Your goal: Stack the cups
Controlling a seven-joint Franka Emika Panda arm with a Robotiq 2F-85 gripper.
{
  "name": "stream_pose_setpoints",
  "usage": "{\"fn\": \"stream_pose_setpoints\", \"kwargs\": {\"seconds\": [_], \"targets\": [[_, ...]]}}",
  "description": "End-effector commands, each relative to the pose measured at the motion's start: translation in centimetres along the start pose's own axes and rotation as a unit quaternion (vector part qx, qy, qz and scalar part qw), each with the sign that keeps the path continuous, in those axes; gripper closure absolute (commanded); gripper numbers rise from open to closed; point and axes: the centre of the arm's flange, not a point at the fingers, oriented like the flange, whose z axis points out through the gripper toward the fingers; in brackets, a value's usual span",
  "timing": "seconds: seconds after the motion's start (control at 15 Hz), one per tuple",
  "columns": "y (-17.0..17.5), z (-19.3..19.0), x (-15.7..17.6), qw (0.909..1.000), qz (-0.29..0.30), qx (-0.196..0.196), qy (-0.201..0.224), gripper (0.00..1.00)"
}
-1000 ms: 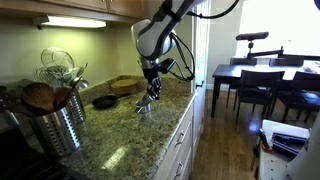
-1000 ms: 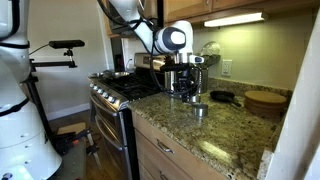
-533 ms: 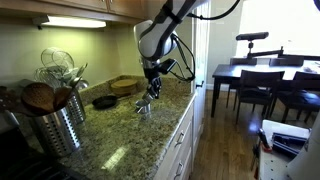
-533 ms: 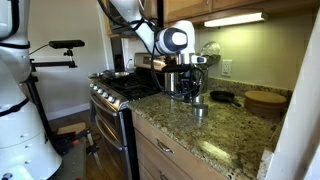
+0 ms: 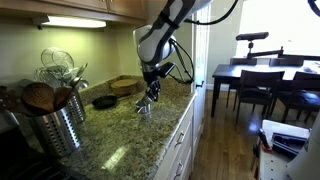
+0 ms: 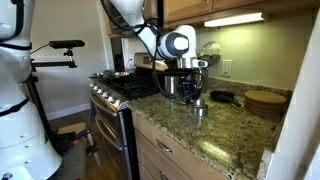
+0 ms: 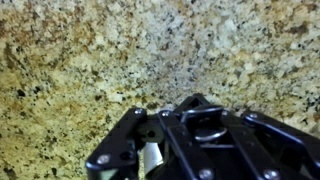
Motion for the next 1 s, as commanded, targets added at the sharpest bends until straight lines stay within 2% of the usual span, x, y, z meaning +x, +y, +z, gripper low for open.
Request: {"fn": "stream_pose_setpoints", "kwargs": {"seconds": [0.0,0.93], "targets": [[0.2,-0.3,1.1,0.9998,0.013,0.001,0.013,0.93],[0.3,1.4,3.5,0.9995,0.02,0.018,0.015,0.93]]}}
